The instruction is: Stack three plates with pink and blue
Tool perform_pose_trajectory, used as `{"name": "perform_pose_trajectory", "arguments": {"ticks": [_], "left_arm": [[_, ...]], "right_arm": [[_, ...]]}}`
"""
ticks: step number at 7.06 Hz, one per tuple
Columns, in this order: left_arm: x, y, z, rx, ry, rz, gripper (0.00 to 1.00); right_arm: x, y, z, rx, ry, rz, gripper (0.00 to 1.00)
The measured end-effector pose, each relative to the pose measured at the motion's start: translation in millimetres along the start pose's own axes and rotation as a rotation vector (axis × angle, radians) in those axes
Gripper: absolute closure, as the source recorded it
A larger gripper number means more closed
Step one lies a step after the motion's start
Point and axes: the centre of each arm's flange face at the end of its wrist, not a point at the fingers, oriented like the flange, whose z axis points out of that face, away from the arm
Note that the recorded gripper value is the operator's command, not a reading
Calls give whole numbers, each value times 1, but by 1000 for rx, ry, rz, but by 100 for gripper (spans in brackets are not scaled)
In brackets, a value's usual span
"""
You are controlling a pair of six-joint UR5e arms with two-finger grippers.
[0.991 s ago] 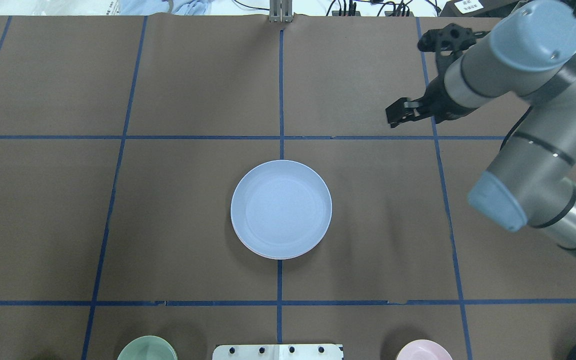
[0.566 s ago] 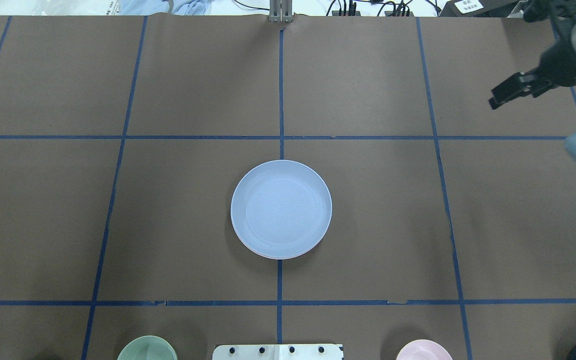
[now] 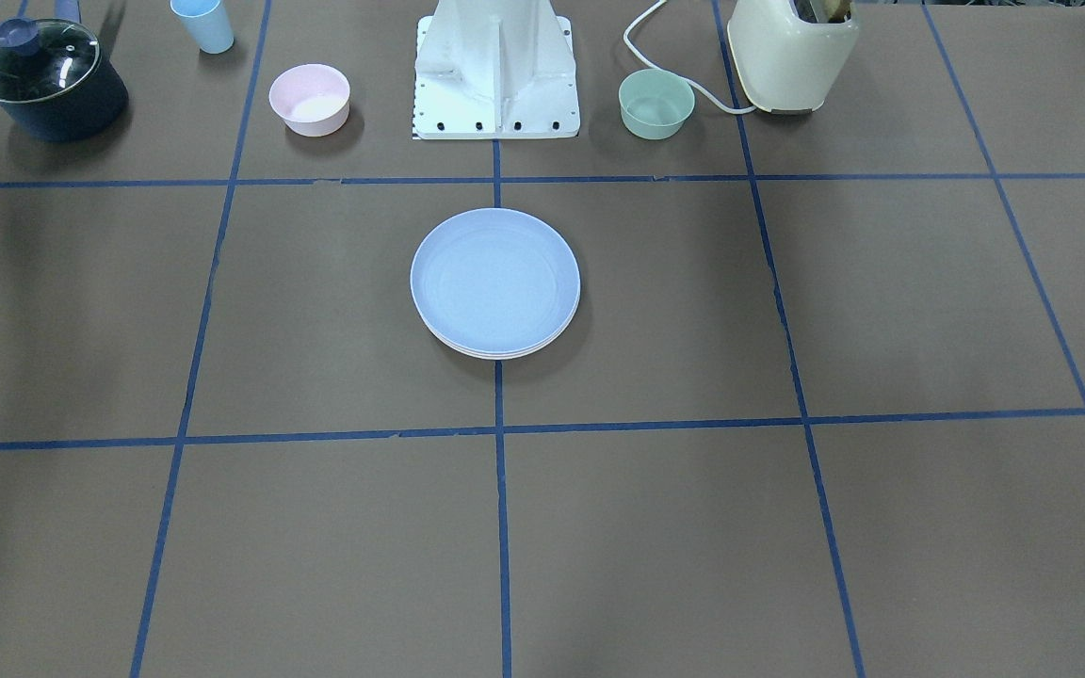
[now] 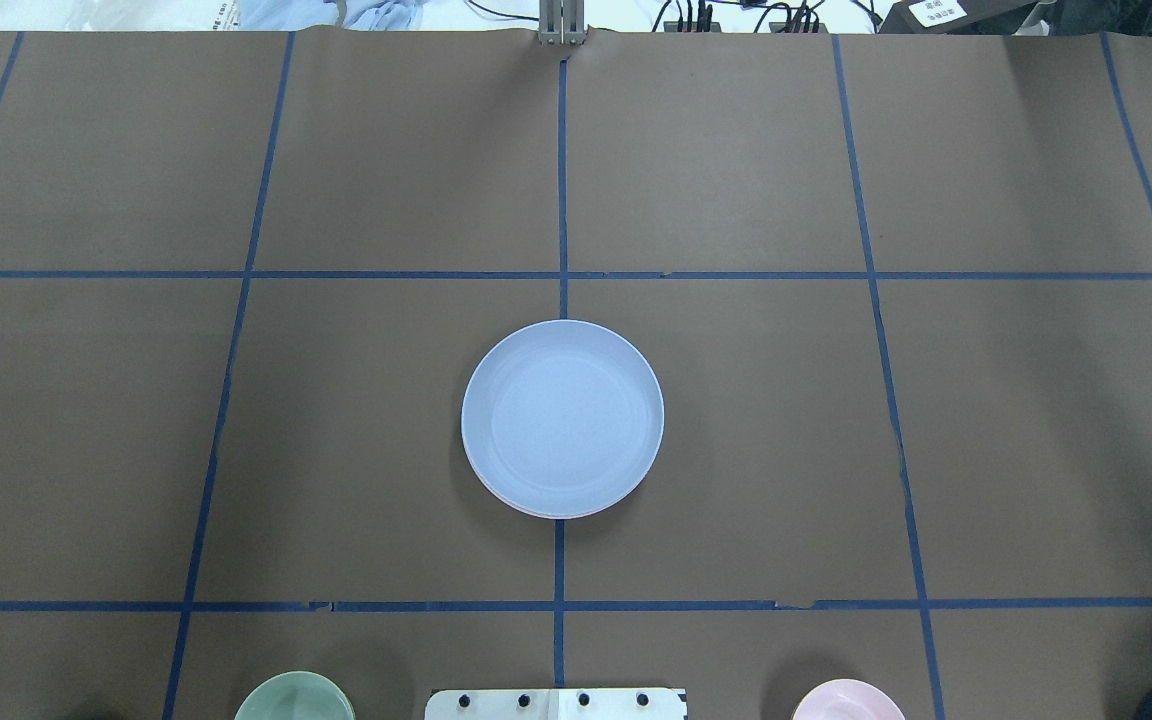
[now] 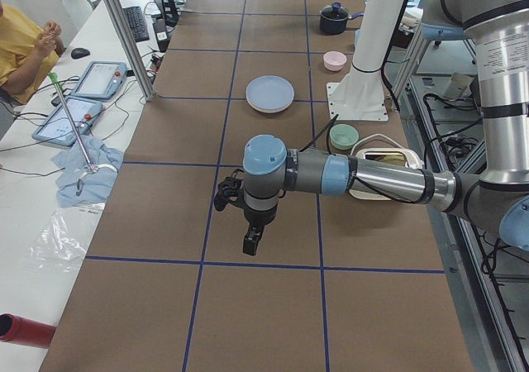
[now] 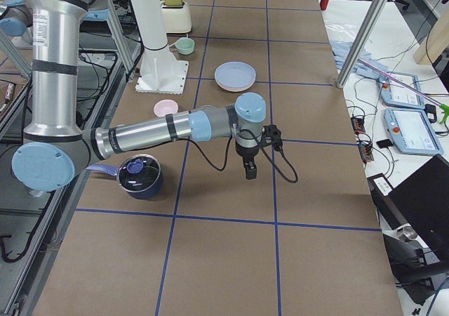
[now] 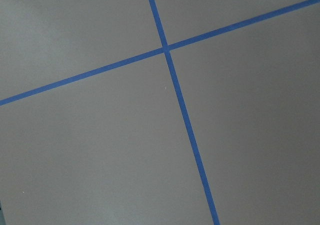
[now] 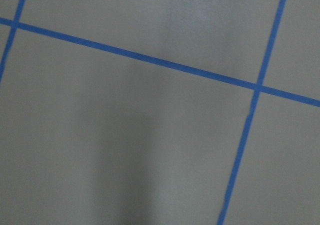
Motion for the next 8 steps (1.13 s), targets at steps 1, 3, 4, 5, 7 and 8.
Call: {"name": "perform_pose_trajectory", "arguments": {"ticks": [1, 3, 4, 5, 7, 8], "left_arm": [[-5, -2, 6, -6, 15, -10, 0], [-23, -8, 28, -24, 44, -39, 0], [-26, -10, 32, -19, 57, -40, 0], [-26, -11, 33, -16, 59, -36, 0], [-29, -10, 36, -22, 51, -38, 0], [-30, -9, 38, -25, 49, -41, 0]], "right_arm": [[32, 24, -7, 8, 6, 3, 0], [61, 55, -7, 4, 12, 34, 0], [66, 63, -5, -3, 20, 42, 0], [67, 65, -4, -7, 25, 44, 0], [70, 71, 2, -21, 25, 41, 0], [73, 76, 7, -30, 23, 45, 0]]}}
